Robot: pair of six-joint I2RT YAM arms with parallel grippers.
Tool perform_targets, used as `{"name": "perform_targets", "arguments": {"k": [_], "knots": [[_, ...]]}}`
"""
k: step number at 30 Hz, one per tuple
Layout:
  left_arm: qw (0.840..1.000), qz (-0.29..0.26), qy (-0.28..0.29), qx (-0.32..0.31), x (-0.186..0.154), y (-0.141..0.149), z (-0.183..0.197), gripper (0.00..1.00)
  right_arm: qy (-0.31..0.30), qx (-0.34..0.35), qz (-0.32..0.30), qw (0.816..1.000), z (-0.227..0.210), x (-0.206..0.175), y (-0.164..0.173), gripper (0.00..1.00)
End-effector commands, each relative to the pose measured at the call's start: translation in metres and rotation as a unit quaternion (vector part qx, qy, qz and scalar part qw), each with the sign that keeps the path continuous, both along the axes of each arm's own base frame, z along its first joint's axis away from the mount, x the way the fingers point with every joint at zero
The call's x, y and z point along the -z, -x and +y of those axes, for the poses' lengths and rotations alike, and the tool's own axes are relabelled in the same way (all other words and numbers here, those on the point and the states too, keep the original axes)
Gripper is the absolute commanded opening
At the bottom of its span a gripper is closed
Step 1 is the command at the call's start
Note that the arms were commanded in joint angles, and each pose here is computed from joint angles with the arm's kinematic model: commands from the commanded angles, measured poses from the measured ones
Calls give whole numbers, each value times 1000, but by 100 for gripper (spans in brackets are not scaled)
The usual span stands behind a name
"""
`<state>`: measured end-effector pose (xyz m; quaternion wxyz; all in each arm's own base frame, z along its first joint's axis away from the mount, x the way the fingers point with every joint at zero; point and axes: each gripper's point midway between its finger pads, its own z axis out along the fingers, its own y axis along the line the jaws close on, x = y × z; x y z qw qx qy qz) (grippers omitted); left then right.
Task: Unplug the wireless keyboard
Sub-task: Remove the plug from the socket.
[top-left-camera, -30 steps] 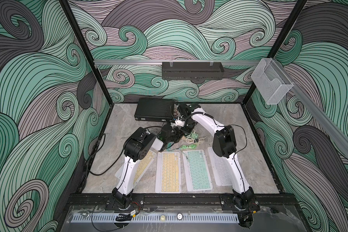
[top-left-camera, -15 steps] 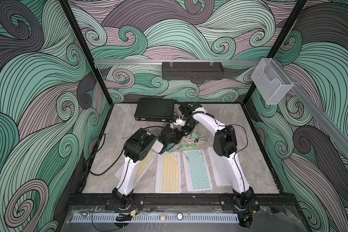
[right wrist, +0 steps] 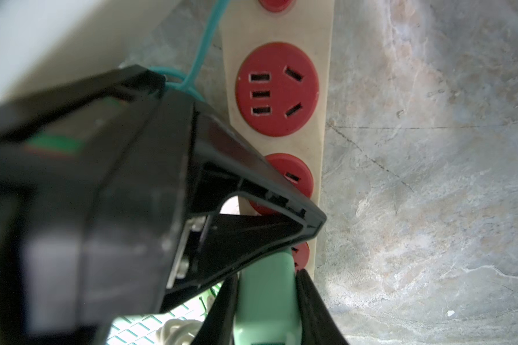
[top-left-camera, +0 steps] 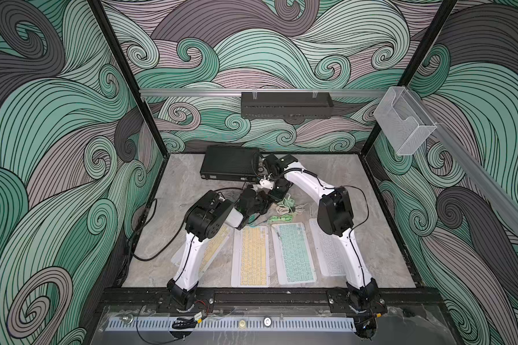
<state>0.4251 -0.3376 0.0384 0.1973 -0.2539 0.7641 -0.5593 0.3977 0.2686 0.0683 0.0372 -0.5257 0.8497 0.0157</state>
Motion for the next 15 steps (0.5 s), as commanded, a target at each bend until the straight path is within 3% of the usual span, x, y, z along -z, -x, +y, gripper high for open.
{"name": "perform_targets", "arguments": {"k": [1,4,7,15], "knots": [[982,164,-92,-11,110,44,31,0,-98,-12,-25,995,25,-33,-11,0],[982,163,-92,-10,109,44,31,0,-137,5,-3,991,29,-39,-10,0],[983,161,-92,-9,108,43,31,0,-133,12,-7,991,28,-38,-13,0],[982,162,-92,-9,110,43,31,0,-13,-1,-100,995,6,-41,-31,0]]}}
